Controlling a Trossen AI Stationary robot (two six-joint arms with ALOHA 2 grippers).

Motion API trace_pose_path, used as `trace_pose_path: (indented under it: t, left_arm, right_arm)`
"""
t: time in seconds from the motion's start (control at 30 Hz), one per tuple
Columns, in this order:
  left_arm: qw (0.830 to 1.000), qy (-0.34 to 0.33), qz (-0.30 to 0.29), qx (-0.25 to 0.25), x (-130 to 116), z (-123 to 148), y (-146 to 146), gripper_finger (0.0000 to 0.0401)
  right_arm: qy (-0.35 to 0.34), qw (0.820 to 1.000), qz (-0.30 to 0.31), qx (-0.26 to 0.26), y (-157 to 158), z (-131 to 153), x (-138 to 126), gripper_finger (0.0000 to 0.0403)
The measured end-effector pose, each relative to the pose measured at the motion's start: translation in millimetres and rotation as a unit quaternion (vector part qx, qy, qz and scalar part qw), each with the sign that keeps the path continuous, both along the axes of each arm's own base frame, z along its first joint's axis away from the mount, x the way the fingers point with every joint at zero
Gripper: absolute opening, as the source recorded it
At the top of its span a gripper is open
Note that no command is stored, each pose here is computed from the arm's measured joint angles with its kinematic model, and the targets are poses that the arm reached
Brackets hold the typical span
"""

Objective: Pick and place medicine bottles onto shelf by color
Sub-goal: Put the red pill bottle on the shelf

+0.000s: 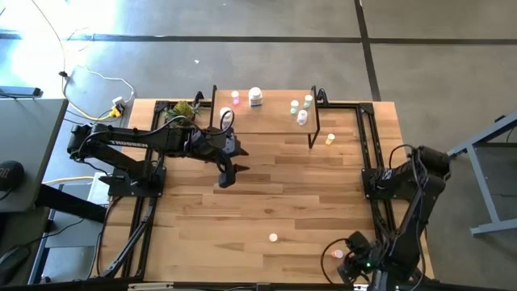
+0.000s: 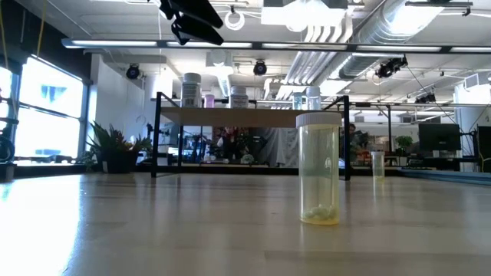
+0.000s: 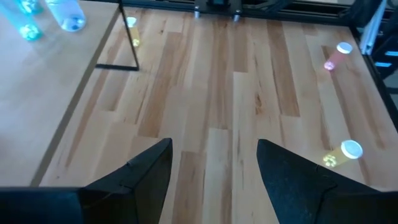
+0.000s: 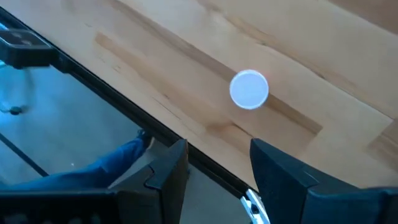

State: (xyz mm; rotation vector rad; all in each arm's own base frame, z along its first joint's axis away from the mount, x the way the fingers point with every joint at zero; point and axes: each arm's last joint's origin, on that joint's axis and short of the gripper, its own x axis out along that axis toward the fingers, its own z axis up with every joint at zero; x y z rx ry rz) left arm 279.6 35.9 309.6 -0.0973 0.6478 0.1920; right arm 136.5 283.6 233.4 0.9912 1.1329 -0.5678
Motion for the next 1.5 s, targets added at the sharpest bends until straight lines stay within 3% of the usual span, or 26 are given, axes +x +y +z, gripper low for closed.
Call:
trace_pose_path:
  t: [0.3,0.63,0.83,1.5]
  left_arm:
    - [1.000,-0.002,0.014,-0.007,0.0,0.0,0.3,0.0223]
    - [0.999,-0.007,0.032,-0.031,0.0,0.0,0.3,0.0223]
    - [0.998,-0.008,0.039,-0.039,0.0,0.0,0.3,0.0223]
    - [0.998,-0.010,0.046,-0.045,0.0,0.0,0.4,0.0223]
  right_arm:
    - [0.020,0.999,0.023,-0.036,14.0,-24.4,-7.0,0.0168]
    - [0.034,0.995,0.037,-0.087,23.9,-56.6,-5.3,0.0223]
    - [0.043,0.992,0.037,-0.116,27.6,-76.2,-3.4,0.0230]
    - [0.007,0.983,0.022,-0.180,15.3,-77.5,8.8,0.0225]
